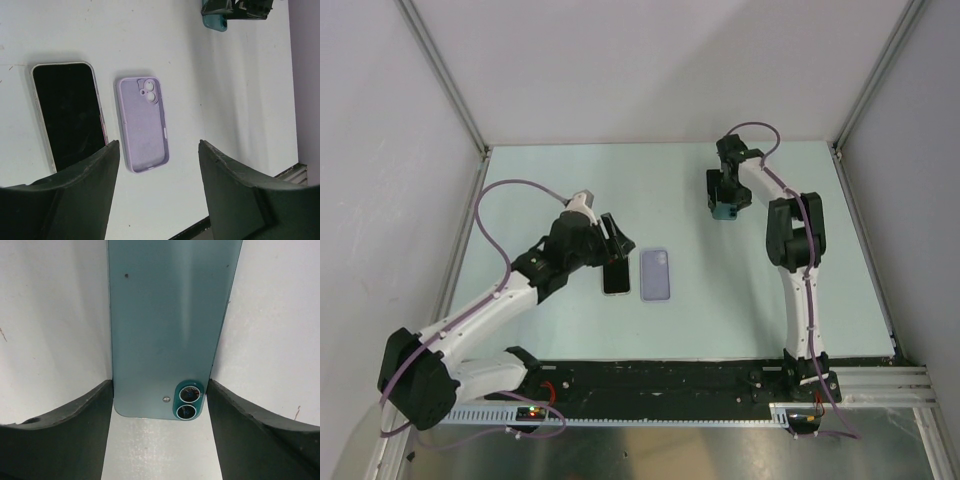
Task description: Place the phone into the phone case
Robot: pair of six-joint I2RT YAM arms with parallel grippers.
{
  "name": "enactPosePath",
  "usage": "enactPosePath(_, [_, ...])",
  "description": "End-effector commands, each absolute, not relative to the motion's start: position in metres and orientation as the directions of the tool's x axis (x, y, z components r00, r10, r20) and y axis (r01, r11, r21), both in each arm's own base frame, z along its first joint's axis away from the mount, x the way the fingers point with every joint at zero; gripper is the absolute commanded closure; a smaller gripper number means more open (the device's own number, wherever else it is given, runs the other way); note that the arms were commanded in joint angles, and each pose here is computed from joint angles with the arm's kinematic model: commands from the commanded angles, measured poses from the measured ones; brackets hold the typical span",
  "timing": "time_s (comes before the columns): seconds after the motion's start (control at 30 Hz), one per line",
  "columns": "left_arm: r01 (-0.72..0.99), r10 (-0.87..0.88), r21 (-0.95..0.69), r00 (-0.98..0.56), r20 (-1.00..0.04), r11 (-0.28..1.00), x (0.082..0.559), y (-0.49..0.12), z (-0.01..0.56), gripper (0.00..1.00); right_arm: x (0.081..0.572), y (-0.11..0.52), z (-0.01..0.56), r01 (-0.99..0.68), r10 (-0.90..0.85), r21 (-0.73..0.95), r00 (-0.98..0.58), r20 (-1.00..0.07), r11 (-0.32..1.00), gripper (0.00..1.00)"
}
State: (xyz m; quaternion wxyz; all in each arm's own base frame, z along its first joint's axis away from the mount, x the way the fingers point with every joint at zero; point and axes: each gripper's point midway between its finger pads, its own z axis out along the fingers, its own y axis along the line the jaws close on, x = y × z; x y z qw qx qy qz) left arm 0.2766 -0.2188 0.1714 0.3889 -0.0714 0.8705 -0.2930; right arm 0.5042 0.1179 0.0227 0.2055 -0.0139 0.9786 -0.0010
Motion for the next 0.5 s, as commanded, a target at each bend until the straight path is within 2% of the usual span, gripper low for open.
enactPosePath(0.0, [0.15, -0.354, -0.575, -0.657, -0.666, 0.804, 0.289, -0.224, 0.196, 0.31, 0.489, 0.129, 0.014, -0.068, -0.056, 0.026, -0.944, -0.327, 0.997, 0.44])
enactPosePath(0.13, [0.146, -0.345, -0.563, -0.658, -0.669, 0.814, 0.301, -0.225, 0.196, 0.3, 0.47, 0.141, 0.011, -0.091, -0.057, 0.104, -0.954, -0.294, 0.99, 0.54])
enactPosePath(0.27, [0.131, -0.344, -0.584, -0.697, -0.629, 0.801, 0.314, -0.238, 0.192, 0.29, 0.45, 0.161, 0.022, -0.116, -0.037, 0.24, -0.95, -0.311, 0.964, 0.58])
enactPosePath(0.47, [0.004, -0.418, -0.64, -0.753, -0.507, 0.768, 0.331, -0.257, 0.17, 0.29, 0.411, 0.181, 0.038, -0.14, -0.02, 0.356, -0.947, -0.321, 0.924, 0.6])
